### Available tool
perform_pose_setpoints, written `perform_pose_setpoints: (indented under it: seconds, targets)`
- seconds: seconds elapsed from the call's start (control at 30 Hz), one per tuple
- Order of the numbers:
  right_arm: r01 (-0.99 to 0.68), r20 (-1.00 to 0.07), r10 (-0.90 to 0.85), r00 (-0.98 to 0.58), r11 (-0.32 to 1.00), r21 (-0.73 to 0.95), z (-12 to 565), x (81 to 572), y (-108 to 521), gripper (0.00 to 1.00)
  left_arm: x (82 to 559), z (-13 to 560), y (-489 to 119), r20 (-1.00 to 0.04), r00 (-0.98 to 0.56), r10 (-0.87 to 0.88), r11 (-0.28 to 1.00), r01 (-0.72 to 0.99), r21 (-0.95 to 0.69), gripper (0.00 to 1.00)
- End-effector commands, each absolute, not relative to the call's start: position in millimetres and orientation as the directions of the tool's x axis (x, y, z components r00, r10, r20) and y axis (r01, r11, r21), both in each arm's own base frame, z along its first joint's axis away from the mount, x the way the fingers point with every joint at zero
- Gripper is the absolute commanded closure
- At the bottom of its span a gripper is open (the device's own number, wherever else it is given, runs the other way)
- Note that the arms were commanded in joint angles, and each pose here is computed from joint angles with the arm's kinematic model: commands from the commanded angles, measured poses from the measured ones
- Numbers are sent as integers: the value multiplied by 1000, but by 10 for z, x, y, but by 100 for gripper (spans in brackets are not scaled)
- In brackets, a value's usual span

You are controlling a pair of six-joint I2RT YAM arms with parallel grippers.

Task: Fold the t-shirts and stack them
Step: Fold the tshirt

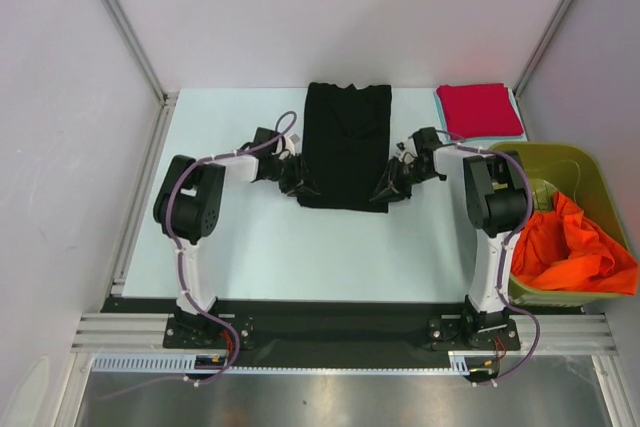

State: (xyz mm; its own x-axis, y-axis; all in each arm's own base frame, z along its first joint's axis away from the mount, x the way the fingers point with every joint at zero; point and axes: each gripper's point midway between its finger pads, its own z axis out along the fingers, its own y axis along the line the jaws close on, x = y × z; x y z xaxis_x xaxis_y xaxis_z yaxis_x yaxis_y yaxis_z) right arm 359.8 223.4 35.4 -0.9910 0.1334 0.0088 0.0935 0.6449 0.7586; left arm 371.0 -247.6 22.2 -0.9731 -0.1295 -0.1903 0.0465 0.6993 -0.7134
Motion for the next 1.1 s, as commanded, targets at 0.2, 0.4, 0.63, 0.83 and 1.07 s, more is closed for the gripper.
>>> perform_pose_setpoints:
  seconds: [0.2, 0.4, 0.63, 0.83, 1.07]
  targets:
    - [42, -124, 169, -978, 735, 676, 535, 3550, 1554, 70, 3306, 202, -2106, -254, -964, -82, 786, 94, -611, 68]
    - [156, -103, 312, -944, 703, 693, 784, 3292, 1525, 52, 3187, 798, -1978, -355, -891, -282, 778, 5, -629, 48]
    - [331, -49, 618, -785, 486, 809, 765, 3338, 1763, 41, 3203, 793, -2021, -277, -822, -498, 660, -152, -736, 38]
    - [420, -25, 711, -703, 443, 792, 622, 3354, 1928, 45, 3301, 549, -2011, -118, -714, -691, 508, -363, -781, 38]
    - [538, -14, 812, -584, 399, 743, 437, 3304, 1809, 51, 3434, 417, -1982, -66, -631, -773, 444, -465, -766, 43]
